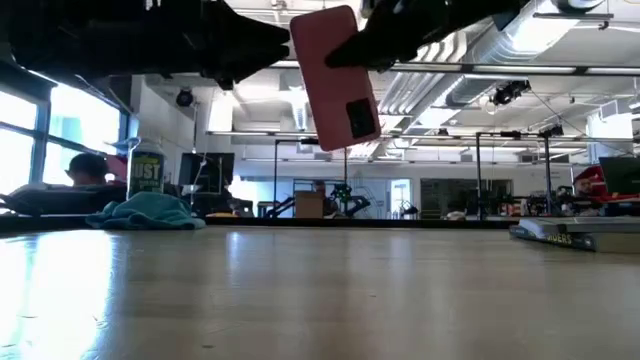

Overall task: Apply microfiber cloth
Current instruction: Spray the back and front of the pink cellphone using the blue spray bottle

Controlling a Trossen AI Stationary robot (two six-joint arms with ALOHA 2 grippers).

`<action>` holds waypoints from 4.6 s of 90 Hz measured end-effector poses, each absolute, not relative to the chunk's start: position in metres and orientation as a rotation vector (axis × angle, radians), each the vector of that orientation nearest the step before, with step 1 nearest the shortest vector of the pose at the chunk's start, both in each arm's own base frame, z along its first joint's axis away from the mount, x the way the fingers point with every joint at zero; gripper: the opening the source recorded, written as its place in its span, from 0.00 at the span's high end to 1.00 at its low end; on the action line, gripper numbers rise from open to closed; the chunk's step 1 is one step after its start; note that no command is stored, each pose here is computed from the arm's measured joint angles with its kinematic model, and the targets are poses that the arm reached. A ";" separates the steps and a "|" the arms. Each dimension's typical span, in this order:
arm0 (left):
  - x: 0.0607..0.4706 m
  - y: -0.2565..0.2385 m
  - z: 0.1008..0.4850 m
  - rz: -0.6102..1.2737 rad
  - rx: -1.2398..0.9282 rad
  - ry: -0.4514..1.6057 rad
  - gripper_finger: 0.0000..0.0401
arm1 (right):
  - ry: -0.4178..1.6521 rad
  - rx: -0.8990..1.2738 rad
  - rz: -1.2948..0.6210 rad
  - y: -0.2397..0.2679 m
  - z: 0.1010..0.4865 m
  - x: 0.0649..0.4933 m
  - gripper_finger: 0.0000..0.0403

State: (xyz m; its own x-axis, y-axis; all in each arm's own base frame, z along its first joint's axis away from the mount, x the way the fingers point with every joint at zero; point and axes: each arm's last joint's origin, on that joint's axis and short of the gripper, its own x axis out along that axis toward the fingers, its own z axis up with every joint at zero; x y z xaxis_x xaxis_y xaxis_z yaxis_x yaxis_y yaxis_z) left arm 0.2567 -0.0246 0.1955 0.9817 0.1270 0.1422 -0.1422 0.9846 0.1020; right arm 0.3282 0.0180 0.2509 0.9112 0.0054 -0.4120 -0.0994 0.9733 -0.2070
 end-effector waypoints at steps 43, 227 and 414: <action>0.285 -0.026 0.194 0.114 0.112 -0.128 0.53 | 0.375 -0.195 0.099 0.020 0.245 0.338 0.99; 0.281 -0.033 0.236 0.043 0.052 -0.296 0.96 | 0.381 -0.144 0.064 0.019 0.245 0.338 0.97; 0.137 0.258 0.357 1.238 -0.333 1.379 0.44 | 0.507 -0.158 -0.057 0.015 0.285 0.282 1.00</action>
